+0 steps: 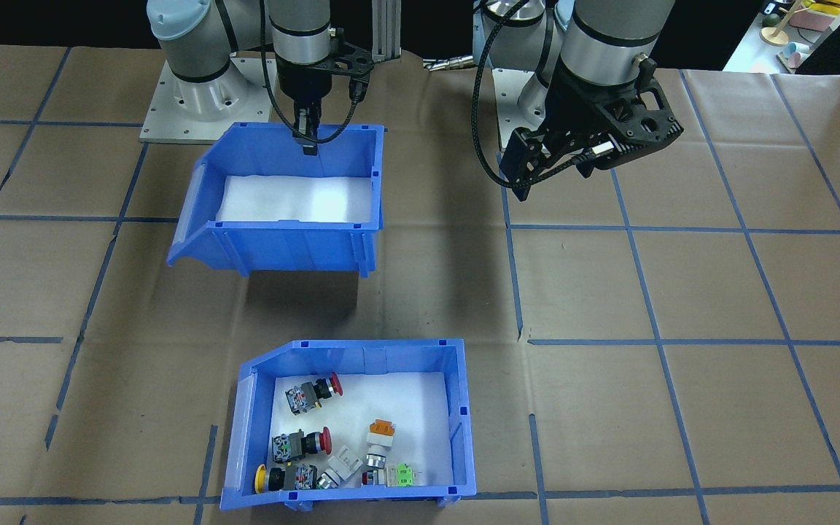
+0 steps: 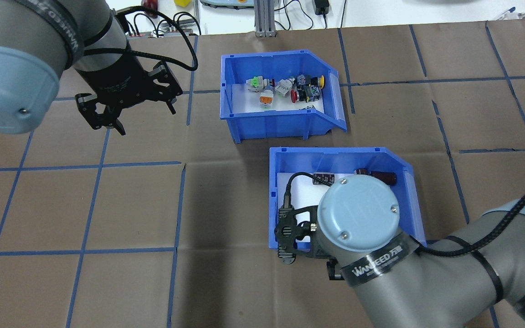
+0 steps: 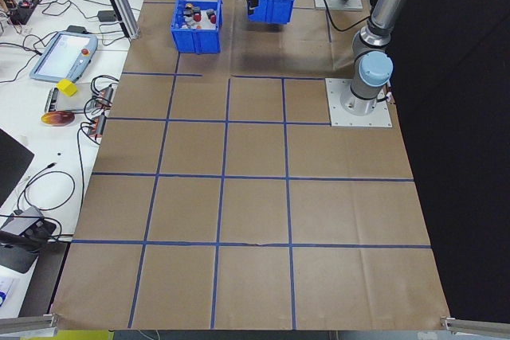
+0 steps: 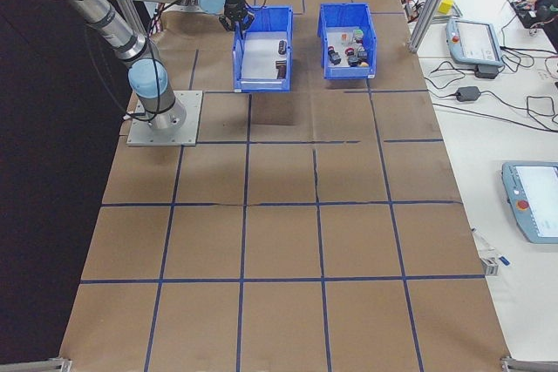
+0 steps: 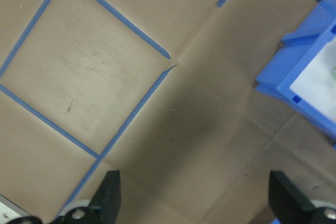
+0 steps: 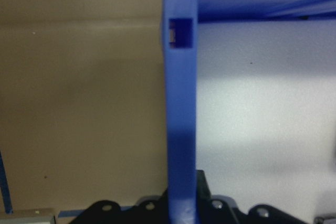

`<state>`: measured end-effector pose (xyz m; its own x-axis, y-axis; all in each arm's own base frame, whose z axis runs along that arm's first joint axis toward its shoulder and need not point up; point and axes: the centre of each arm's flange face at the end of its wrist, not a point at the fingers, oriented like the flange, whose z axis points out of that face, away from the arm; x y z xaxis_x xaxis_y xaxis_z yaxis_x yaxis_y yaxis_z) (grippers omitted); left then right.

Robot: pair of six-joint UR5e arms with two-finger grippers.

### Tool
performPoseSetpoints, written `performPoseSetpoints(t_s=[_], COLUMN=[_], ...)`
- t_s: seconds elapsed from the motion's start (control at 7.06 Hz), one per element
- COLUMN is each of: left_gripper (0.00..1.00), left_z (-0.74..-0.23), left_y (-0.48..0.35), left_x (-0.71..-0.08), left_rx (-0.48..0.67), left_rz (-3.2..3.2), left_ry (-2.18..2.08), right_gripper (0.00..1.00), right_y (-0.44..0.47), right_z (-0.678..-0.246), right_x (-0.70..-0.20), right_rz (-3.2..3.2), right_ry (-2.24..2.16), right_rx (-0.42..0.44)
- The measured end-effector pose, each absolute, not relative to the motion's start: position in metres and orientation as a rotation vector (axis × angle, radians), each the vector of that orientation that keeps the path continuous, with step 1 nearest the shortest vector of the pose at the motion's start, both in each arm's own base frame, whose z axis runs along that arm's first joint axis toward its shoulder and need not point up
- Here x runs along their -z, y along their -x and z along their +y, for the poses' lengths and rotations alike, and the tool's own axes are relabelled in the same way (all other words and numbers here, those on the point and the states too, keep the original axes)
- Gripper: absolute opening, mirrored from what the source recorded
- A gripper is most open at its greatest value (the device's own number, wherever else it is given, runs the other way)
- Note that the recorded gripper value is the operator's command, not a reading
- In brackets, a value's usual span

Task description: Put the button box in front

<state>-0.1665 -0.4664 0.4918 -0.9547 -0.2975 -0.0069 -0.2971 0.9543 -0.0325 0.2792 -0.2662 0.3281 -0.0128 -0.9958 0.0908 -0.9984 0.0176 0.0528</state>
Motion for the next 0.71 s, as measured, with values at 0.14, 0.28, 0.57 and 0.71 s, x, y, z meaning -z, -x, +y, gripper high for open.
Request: performPoseSetpoints(t_s=[0.14, 0.28, 0.57, 0.71], left_gripper=[0.99, 0.99, 0.99, 0.99], left_z=[-0.452, -0.436, -0.395, -0.376], left_y=[0.162, 0.159, 0.155, 0.153], left_x=[-0.496, -0.492, -0.487, -0.478], left_rx=[0.044, 0.036, 0.047, 0.042], left_rz=[3.126, 3.133, 3.117, 3.114], left_ry=[0.166, -0.098, -0.273, -0.278], right_gripper=[0.07, 0.07, 0.08, 0.08], right_y=[-0.299, -0.313, -0.321, -0.323], right_z=[-0.259, -0.255, -0.253, -0.254], right_x=[-0.319, -0.309, -0.296, -0.291], right_rz=[-2.115, -2.074, -2.041, -2.049], right_ry=[-2.181, -2.222, -2.260, -2.257], right_rx=[-0.052, -0.046, -0.013, 0.002])
